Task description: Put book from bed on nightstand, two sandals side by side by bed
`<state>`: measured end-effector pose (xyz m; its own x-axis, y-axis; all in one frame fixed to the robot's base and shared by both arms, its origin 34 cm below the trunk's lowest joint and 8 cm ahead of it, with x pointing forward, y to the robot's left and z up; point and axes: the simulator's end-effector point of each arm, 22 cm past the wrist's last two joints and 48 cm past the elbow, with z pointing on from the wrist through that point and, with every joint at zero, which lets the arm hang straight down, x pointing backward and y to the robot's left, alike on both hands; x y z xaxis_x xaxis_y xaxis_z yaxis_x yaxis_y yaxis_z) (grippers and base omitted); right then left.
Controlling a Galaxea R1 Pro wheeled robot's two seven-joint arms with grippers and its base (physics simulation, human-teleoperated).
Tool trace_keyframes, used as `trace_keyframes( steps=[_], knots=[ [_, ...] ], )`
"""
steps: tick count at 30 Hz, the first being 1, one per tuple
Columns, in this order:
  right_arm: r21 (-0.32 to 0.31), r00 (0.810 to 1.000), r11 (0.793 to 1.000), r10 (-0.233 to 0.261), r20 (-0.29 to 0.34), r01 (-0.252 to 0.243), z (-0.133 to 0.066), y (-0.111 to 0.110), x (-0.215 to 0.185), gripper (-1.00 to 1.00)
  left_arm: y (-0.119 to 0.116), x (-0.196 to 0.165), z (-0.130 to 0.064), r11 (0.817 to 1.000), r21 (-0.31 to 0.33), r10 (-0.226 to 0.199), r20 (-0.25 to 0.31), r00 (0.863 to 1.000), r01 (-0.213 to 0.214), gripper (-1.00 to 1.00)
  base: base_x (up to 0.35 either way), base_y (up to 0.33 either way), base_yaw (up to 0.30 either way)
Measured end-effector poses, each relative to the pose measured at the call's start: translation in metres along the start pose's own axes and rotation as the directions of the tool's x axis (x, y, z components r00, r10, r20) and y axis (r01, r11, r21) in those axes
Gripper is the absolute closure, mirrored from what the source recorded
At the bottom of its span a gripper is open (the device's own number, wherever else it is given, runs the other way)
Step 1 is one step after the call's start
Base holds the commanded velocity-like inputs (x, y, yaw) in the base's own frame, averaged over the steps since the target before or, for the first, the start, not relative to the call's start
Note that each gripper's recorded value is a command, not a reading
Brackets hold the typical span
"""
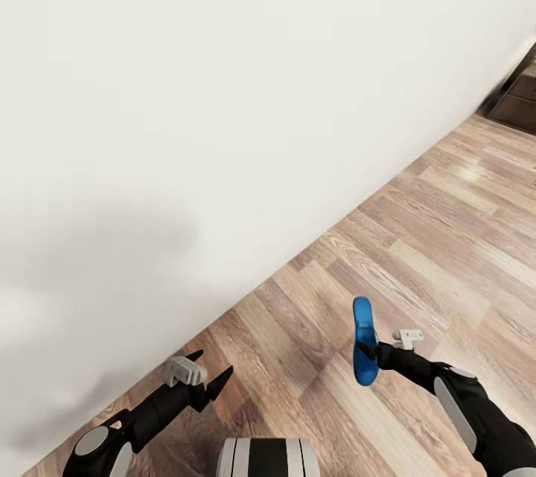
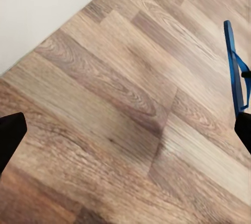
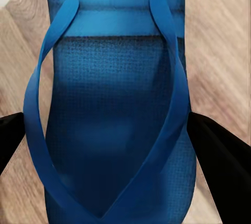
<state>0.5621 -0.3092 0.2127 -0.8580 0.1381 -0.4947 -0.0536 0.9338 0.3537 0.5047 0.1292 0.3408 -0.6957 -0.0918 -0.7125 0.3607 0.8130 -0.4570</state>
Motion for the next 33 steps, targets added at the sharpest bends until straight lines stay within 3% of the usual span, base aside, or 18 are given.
trace_keyframes(
  steps=[18, 33],
  knots=[
    [0.000, 0.998, 1.000, -0.022, 0.064, 0.022, -0.020, 0.007, -0.034, 1.00, -0.011, -0.028, -0.011, 0.999, 0.005, 0.038, 0.054, 0.998, -0.038, -1.00, 0.000, 0.000, -0.009],
    [-0.001, 0.998, 1.000, -0.022, 0.065, 0.023, -0.020, 0.008, -0.034, 1.00, -0.011, -0.028, -0.011, 0.999, 0.006, 0.038, 0.055, 0.998, -0.038, -1.00, 0.000, 0.000, -0.260]
  ],
)
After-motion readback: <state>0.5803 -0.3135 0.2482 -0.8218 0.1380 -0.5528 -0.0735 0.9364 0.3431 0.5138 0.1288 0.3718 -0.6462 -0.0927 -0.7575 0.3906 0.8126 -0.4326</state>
